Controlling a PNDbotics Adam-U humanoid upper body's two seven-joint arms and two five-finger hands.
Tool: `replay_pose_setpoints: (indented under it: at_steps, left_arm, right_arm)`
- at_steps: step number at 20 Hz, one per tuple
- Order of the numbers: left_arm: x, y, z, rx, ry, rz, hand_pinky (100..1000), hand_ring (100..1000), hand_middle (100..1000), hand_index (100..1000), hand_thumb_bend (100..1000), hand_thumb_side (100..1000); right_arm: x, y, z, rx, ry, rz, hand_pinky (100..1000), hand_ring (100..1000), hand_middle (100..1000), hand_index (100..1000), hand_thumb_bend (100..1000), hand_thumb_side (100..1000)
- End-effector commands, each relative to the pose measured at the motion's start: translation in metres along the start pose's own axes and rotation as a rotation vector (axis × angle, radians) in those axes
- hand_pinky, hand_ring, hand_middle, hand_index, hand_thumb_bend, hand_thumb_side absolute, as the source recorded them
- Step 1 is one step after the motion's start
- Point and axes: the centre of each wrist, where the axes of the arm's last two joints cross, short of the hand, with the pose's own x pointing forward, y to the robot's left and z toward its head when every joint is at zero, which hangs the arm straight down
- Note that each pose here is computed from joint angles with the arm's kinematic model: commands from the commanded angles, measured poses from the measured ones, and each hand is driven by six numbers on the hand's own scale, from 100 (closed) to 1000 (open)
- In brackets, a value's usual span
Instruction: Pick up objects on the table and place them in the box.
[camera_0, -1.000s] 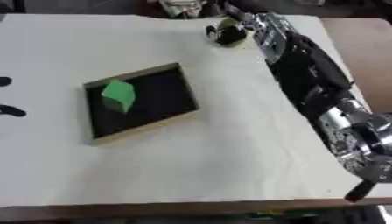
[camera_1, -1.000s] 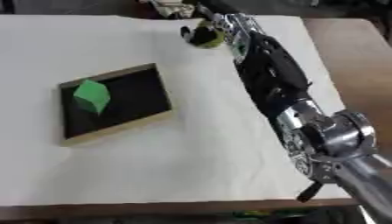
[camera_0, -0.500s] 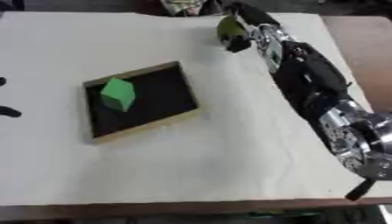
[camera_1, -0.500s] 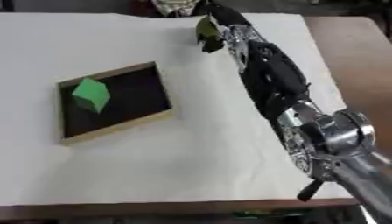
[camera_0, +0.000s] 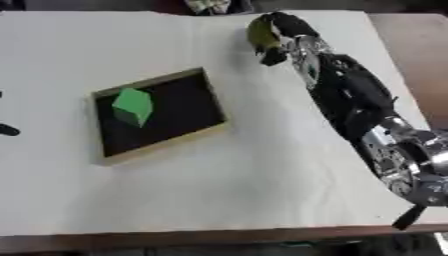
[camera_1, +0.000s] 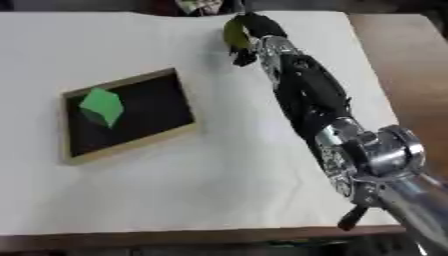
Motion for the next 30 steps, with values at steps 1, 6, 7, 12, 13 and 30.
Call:
replay_pose_setpoints:
  at_steps: [1,6,7,12,13,30]
  left_arm:
    - [0.006,0.001,-0.005,-0.011,-0.030,-0.012,556,981,735,841,429,878]
    - [0.006,0.001,-0.005,-0.010,-0.030,-0.011,556,981,734,841,427,869]
    - [0.006,0.001,-0.005,-0.009,-0.029,-0.011,556,981,735,841,429,880]
    - [0.006,0.001,-0.005,-0.007,-0.028,-0.012,556,981,734,841,430,877]
    - [0.006,0.002,-0.005,-0.006,-0.028,-0.012,556,981,734,841,430,877]
    - [0.006,0.004,-0.004,0.003,-0.021,-0.018,555,980,733,842,437,872]
  right_arm:
    - [-0.001,-0.016,-0.002,-0.095,-0.004,0.040,841,841,628,786,100,273]
    - [0.002,-0.024,-0.002,-0.322,-0.021,0.060,748,709,336,495,100,444]
    - [0.002,-0.026,-0.002,-0.371,-0.030,0.062,738,687,304,460,100,210]
    - [0.007,-0.039,-0.002,-0.513,-0.091,0.069,719,646,257,408,100,180]
    - [0.007,-0.041,-0.002,-0.522,-0.099,0.069,719,646,257,408,100,180]
    - [0.100,-0.076,0.011,-0.469,-0.752,0.027,733,644,254,407,100,189]
